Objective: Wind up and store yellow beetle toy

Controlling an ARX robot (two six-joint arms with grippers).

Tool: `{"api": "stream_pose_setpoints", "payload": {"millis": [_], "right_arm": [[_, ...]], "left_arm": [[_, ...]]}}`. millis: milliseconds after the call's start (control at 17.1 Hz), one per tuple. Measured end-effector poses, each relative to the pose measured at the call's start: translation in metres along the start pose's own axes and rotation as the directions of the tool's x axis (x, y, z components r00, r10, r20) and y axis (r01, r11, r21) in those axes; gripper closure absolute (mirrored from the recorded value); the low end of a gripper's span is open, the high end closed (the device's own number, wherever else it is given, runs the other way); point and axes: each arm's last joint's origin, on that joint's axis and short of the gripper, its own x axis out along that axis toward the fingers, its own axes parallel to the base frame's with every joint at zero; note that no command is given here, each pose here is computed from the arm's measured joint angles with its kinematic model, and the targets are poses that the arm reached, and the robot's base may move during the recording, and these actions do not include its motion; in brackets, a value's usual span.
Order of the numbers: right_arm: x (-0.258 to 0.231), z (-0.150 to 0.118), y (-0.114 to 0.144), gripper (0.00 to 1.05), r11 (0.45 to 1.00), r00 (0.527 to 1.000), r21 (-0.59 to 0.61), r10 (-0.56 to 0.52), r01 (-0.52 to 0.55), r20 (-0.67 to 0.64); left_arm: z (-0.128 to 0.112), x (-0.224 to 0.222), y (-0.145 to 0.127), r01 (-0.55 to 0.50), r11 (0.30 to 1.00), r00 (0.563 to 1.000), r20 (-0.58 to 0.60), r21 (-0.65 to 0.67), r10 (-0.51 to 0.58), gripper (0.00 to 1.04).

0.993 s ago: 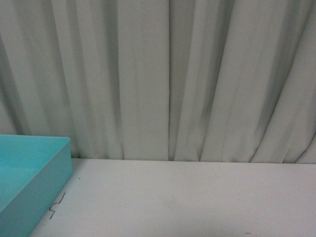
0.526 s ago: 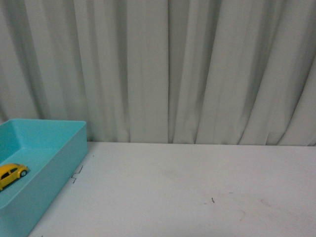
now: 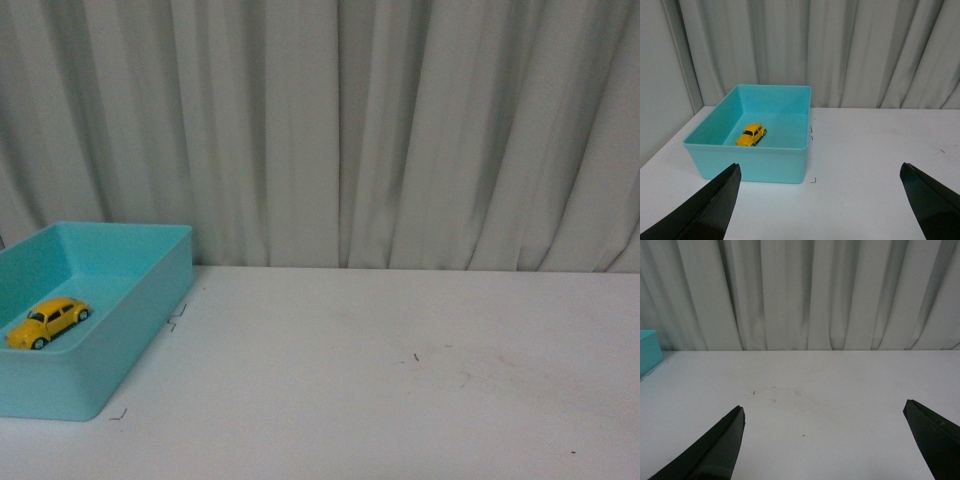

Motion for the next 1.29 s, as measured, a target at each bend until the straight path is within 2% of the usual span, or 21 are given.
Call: {"api": "stream_pose_setpoints", "payload": {"millis": [1285], "right_arm": [[0.0000, 0.0000, 0.0000, 0.07, 1.000, 1.000, 0.000, 0.000, 0.000, 0.000]], "left_arm": [[0.0000, 0.0000, 0.0000, 0.000, 1.000, 1.000, 0.000, 0.000, 0.000, 0.07]]}}
